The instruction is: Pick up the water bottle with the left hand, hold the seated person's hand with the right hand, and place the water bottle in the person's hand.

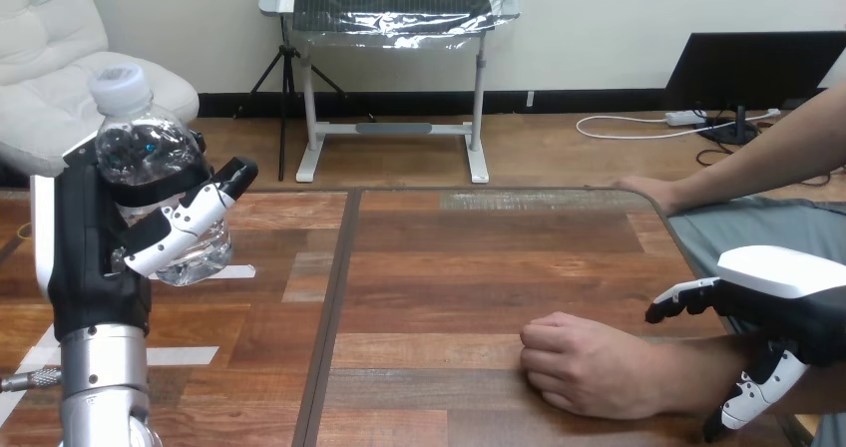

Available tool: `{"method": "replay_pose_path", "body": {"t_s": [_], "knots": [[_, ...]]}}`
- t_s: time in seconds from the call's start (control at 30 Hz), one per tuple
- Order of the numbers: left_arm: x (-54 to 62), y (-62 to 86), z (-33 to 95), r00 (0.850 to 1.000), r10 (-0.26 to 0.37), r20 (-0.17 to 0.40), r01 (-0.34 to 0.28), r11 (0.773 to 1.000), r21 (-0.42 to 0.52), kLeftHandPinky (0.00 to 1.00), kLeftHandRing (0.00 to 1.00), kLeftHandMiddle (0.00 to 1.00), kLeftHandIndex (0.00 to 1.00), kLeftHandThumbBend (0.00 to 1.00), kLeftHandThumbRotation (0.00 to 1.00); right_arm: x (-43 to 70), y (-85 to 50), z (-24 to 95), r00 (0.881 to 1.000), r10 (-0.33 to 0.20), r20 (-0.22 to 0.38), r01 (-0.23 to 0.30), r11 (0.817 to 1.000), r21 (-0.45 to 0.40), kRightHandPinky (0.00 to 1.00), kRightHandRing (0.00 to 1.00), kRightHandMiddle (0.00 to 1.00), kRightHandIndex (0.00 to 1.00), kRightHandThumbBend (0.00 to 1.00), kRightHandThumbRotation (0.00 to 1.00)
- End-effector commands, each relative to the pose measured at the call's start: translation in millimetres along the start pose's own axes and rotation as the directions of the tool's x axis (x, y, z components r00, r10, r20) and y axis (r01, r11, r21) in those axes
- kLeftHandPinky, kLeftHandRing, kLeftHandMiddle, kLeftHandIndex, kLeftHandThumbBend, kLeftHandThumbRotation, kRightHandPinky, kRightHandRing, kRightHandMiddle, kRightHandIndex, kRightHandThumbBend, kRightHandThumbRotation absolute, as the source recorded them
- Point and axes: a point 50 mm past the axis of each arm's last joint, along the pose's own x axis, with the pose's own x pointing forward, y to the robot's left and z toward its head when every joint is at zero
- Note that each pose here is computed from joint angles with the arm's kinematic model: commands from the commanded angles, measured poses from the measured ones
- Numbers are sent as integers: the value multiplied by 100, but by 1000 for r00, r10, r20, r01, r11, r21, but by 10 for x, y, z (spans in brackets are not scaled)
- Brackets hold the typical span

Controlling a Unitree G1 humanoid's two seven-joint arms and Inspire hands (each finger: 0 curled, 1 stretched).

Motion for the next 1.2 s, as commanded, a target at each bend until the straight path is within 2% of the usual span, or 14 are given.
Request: {"method": "replay_pose_path", "body": {"t_s": [0.0, 0.47, 0.67, 0.97, 1.17], "knots": [[196, -47, 186, 994, -6, 113, 7, 1000, -12, 24, 30, 35, 40, 61, 0, 91, 138, -51, 997, 66, -39, -65, 998, 11, 76, 83, 85, 83, 100, 25], [200, -43, 197, 993, -3, 118, 6, 1000, -20, 24, 30, 35, 40, 60, 0, 169, 227, -94, 988, 112, -110, -114, 993, -16, 63, 76, 80, 82, 100, 22], [200, -39, 201, 993, -1, 117, 3, 1000, -23, 24, 30, 35, 40, 60, 0, 197, 266, -107, 987, 109, -119, -112, 994, -17, 60, 73, 78, 80, 100, 19], [203, -19, 191, 992, -2, 125, 3, 1000, -11, 25, 31, 35, 40, 60, 0, 241, 324, -144, 982, 121, -142, -122, 993, 2, 60, 73, 77, 79, 100, 21], [202, -15, 194, 992, 0, 125, 2, 1000, -14, 25, 31, 35, 40, 60, 0, 264, 360, -171, 976, 140, -170, -142, 990, 1, 62, 74, 77, 78, 100, 27]]}}
